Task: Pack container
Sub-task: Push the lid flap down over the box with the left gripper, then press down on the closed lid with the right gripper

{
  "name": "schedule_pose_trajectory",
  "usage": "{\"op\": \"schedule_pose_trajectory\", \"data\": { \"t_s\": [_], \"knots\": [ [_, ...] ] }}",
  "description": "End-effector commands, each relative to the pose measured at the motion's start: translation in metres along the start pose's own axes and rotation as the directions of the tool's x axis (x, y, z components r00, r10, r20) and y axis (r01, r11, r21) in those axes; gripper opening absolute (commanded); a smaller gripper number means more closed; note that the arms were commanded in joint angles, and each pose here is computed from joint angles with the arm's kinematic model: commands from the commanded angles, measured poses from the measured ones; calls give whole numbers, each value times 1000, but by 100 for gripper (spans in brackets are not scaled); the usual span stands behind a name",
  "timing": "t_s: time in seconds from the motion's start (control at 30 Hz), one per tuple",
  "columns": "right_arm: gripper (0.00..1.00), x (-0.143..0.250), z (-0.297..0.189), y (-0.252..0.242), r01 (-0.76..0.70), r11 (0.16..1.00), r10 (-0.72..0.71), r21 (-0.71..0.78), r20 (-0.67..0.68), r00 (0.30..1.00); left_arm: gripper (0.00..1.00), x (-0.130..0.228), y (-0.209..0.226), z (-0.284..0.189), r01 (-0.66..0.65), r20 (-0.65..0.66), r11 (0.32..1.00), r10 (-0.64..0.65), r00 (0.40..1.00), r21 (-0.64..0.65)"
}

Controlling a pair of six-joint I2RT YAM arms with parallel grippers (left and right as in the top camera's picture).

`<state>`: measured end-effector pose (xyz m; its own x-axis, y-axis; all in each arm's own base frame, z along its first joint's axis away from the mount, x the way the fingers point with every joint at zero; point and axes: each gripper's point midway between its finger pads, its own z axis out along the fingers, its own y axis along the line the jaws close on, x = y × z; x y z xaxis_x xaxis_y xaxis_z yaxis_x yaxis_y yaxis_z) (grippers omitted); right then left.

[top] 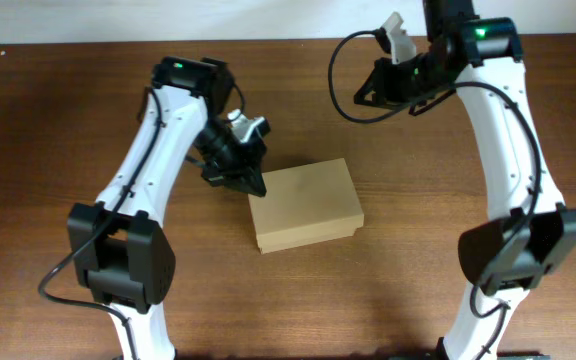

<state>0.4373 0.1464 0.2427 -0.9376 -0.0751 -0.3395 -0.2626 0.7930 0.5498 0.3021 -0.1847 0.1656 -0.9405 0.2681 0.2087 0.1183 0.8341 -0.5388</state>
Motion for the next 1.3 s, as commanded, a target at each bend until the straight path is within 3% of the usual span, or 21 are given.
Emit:
{"op": "schedule_pose_trajectory", "data": {
  "t_s": [0.0, 0.13, 0.27, 0.63, 0.8, 1.07, 1.27],
  "knots": [
    [4, -5, -22, 2, 6, 997, -10, 71, 58, 998, 2, 6, 10, 0, -88, -6, 977, 89, 996, -193],
    [4, -6, -23, -1, 0, 997, -5, 77, 64, 998, 2, -4, 18, 7, -148, -3, 917, 159, 987, -371],
    [4, -8, -29, -7, -17, 997, 11, 82, 78, 997, 2, -19, 10, 14, -192, 35, 878, 231, 972, -439],
    [4, -27, -74, -33, -87, 991, 66, 102, 196, 978, 2, -12, 39, 64, -149, -17, 883, 158, 987, -446],
    [4, -22, -76, -35, -102, 989, 82, 106, 184, 979, 2, -10, 47, 74, -144, -26, 883, 148, 989, -447],
    [4, 16, -69, -35, -96, 984, 92, 149, 35, 995, 2, -28, 25, 32, -157, 117, 859, 243, 963, -487],
    [4, 57, -50, -11, -35, 976, 69, 215, -154, 986, 2, -45, 1, -44, -109, 308, 806, 343, 888, -582]
  ]
}}
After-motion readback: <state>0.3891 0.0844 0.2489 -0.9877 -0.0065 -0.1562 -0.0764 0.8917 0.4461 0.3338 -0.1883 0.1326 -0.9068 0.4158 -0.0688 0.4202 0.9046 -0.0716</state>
